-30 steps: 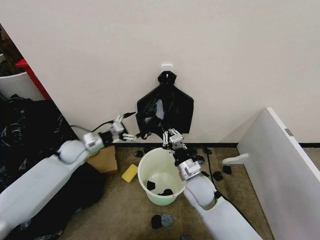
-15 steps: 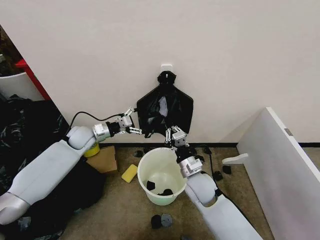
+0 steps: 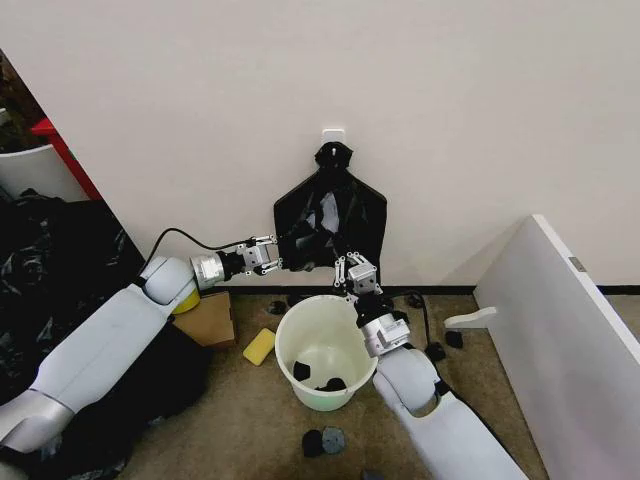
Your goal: Place the garbage bag over the trash bin.
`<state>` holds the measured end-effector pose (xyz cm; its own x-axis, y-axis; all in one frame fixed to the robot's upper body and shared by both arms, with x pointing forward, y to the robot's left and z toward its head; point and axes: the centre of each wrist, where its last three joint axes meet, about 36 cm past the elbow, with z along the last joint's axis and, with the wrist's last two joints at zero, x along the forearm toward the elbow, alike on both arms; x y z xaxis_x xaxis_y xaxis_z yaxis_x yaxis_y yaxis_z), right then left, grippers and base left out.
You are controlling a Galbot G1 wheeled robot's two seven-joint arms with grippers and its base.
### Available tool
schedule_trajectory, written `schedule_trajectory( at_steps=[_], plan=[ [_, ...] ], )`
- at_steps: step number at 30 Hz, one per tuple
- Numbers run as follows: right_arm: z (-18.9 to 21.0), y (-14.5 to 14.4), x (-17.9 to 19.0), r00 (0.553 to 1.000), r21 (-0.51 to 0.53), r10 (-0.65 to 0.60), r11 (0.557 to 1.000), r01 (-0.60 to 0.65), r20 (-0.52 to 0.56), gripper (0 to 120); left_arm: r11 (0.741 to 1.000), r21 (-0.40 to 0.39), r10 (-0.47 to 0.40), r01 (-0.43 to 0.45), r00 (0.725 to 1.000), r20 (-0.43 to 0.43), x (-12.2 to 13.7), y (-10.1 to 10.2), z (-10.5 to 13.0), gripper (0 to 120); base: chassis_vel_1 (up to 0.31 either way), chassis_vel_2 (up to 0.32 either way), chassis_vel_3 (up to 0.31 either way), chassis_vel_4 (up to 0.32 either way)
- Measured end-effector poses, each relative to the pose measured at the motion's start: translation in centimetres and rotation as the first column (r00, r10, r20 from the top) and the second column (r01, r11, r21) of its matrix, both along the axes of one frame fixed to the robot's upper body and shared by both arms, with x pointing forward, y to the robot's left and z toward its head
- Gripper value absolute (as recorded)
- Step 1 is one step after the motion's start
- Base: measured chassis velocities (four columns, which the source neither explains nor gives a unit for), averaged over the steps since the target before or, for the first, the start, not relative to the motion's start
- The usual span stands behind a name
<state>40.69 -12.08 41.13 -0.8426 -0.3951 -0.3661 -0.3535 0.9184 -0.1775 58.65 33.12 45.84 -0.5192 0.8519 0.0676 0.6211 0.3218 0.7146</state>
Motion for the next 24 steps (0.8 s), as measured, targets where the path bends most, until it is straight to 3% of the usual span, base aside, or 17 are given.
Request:
schedule_trajectory(
  at_steps=[2,3,5,7,8,10,11,12,13,14,15,16,19,21,24],
  plan=[
    [0.0,-0.1,0.0,1.000,-0.001,-0.001,1.000,0.001,0.000,0,1.000,-0.022,0.004,-0.004,1.000,-0.004,-0.2,0.1,-0.1,5,0.000,0.000,0.000,0.000],
    [0.0,-0.2,-0.1,1.000,-0.002,-0.002,1.000,0.002,-0.001,0,0.997,-0.070,0.012,-0.013,1.000,-0.015,-0.7,0.1,-0.2,0,0.000,0.000,0.000,0.000],
    [0.0,-0.4,-0.2,1.000,0.006,-0.001,1.000,0.001,-0.006,0,0.986,-0.162,0.030,-0.036,0.999,-0.039,-1.6,-0.1,-0.5,0,0.000,0.000,0.000,0.000],
    [0.1,-0.4,-0.2,1.000,0.010,0.000,1.000,0.000,-0.009,0,0.983,-0.178,0.034,-0.041,0.998,-0.044,-1.7,-0.1,-0.6,0,0.000,0.000,0.000,0.000],
    [0.3,-0.4,-0.6,1.000,0.038,0.003,0.999,-0.002,-0.026,0,0.956,-0.281,0.060,-0.079,0.995,-0.075,-2.9,-0.5,-1.0,0,0.000,0.000,0.000,0.000],
    [0.6,-0.5,-1.3,0.998,0.085,0.003,0.996,0.003,-0.061,0,0.898,-0.413,0.111,-0.154,0.986,-0.126,-4.6,-1.2,-1.9,0,0.000,0.000,0.000,0.000],
    [0.8,-0.7,-1.9,0.996,0.119,-0.002,0.993,0.013,-0.091,0,0.828,-0.511,0.158,-0.230,0.971,-0.181,-6.2,-1.9,-2.6,0,0.000,0.000,0.000,0.000],
    [0.9,-0.7,-2.2,0.995,0.132,-0.005,0.991,0.019,-0.104,0,0.808,-0.533,0.167,-0.249,0.966,-0.197,-6.6,-2.2,-2.8,0,0.000,0.000,0.000,0.000],
    [1.2,-0.9,-3.0,0.990,0.164,-0.008,0.986,0.032,-0.143,0,0.728,-0.609,0.196,-0.314,0.947,-0.254,-8.2,-3.3,-3.3,0,0.000,0.000,0.000,0.000],
    [1.2,-0.9,-3.0,0.990,0.164,-0.008,0.986,0.032,-0.143,0,0.728,-0.609,0.196,-0.314,0.947,-0.254,-8.2,-3.3,-3.3,0,0.000,0.000,0.000,0.000],
    [1.2,-1.0,-3.3,0.988,0.175,-0.009,0.984,0.037,-0.157,0,0.697,-0.634,0.203,-0.336,0.940,-0.276,-8.8,-3.8,-3.5,0,0.000,0.000,0.000,0.000],
    [1.7,-1.2,-4.7,0.976,0.223,-0.011,0.973,0.060,-0.218,0,0.595,-0.699,0.205,-0.397,0.916,-0.345,-11.0,-5.6,-4.1,0,0.000,0.000,0.000,0.000],
    [2.4,-0.6,-7.2,0.953,0.302,0.009,0.949,0.087,-0.303,0,0.466,-0.750,0.183,-0.469,0.880,-0.437,-14.7,-8.7,-5.1,0,0.000,0.000,0.000,0.000],
    [3.1,-0.1,-9.1,0.936,0.345,0.038,0.934,0.091,-0.349,0,0.414,-0.756,0.170,-0.506,0.859,-0.482,-17.1,-10.2,-5.7,0,0.000,0.000,0.000,0.000],
    [3.7,0.1,-10.4,0.925,0.372,0.064,0.924,0.086,-0.374,0,0.396,-0.750,0.172,-0.531,0.845,-0.507,-18.8,-11.0,-6.1,0,0.000,0.000,0.000,0.000]
  ],
)
